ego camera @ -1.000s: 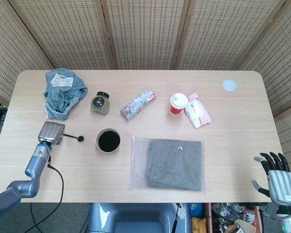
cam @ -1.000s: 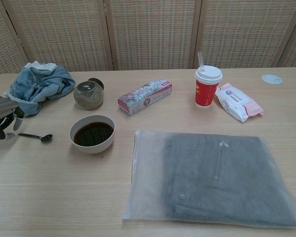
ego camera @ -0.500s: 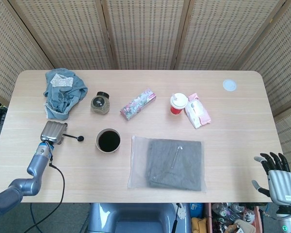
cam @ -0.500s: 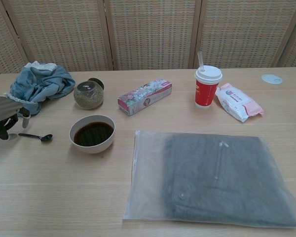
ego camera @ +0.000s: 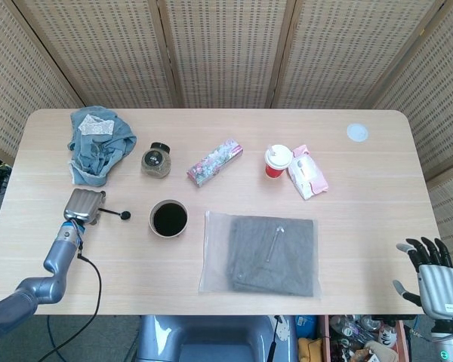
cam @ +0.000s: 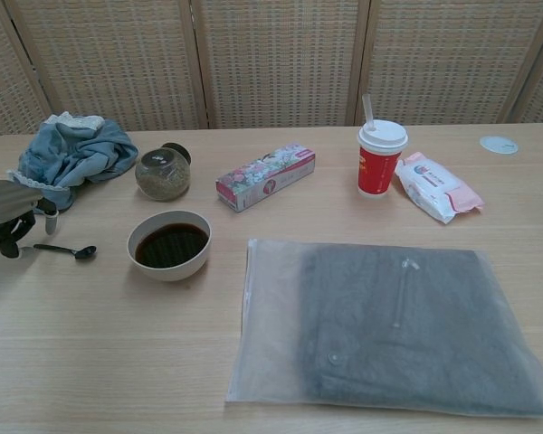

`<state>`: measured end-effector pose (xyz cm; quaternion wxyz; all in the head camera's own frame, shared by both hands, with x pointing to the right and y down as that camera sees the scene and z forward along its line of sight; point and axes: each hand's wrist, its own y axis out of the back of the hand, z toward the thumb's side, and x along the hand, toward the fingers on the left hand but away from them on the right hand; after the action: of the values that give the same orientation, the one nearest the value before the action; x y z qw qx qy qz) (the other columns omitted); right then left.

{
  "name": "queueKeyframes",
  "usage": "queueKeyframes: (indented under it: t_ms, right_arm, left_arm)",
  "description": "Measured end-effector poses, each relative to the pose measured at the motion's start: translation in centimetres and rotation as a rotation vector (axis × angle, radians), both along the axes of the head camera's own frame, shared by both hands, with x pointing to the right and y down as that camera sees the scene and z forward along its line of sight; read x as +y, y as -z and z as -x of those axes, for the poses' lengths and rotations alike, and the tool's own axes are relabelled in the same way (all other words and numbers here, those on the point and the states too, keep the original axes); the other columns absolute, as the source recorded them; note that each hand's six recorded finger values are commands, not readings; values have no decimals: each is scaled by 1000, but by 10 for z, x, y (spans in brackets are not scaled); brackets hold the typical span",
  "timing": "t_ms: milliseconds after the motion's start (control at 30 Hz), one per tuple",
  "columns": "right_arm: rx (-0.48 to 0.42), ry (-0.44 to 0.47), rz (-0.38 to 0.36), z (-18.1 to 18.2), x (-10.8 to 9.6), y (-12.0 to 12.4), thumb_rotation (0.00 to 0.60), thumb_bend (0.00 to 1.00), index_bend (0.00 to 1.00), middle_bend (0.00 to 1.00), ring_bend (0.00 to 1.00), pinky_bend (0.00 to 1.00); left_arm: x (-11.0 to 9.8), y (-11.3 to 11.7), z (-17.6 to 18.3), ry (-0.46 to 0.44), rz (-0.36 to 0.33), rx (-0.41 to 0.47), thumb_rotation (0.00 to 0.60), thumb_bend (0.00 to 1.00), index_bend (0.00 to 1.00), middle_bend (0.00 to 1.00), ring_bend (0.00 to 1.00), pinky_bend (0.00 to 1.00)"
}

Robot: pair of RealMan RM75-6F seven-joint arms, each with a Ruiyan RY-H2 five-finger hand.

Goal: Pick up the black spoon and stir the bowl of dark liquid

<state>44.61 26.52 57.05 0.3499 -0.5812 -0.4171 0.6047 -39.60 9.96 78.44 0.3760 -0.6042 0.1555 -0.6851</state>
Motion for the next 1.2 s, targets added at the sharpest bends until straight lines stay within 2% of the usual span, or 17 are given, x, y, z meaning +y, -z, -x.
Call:
queueKeyframes:
  t_ms: [333,1200]
  right_arm:
    - [4,-3,1,-1,1,1,600,343,294,298,153,117]
    - [15,-13,6,-4,2,2,600,342,294,300,153,117]
  left_arm:
    - [0,-3,0,25,-10,17,600,355,457,769,604,527]
    - [-1,-11,2,69,-19,28,600,355,505,780,615,527]
